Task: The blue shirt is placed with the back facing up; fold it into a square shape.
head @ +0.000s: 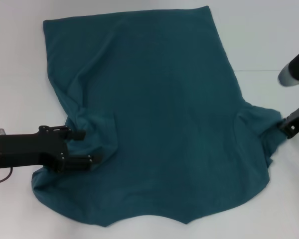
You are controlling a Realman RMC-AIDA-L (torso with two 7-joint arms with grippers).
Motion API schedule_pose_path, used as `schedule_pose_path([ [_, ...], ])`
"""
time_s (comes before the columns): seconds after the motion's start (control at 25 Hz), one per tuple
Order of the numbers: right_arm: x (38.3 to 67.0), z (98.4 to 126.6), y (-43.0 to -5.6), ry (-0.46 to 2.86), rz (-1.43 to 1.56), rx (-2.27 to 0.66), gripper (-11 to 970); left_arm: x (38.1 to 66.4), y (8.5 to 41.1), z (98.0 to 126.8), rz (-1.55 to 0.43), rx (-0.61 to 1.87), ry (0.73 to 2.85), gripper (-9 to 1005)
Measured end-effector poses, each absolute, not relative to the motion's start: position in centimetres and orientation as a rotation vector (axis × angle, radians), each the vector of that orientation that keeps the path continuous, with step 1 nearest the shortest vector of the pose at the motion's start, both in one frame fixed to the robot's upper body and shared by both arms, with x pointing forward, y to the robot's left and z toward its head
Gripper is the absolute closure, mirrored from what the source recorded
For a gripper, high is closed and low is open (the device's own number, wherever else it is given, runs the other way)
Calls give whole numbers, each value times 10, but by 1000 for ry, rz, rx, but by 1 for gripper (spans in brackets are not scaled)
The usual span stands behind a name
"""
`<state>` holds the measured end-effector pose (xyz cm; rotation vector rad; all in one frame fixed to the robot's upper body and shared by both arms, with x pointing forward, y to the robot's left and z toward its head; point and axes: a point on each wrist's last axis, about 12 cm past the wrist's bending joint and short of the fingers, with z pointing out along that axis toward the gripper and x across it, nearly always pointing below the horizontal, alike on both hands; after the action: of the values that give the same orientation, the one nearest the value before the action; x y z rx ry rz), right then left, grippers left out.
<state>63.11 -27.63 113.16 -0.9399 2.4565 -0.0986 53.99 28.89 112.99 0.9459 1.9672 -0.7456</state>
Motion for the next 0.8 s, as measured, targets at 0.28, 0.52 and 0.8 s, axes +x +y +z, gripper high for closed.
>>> schedule_pose_path([
  [0.28,628,1175,-270,2389,-120,-956,907,540,290,1133,-729,952,1961,160],
  [0.52,628,1184,-239,2347,-147,-1069,885,540,290,1133,-728,955,1959,156],
  [0.8,633,1179,-202,2302,-138,-1120,859,538,292,1131,-725,948,1966,154],
])
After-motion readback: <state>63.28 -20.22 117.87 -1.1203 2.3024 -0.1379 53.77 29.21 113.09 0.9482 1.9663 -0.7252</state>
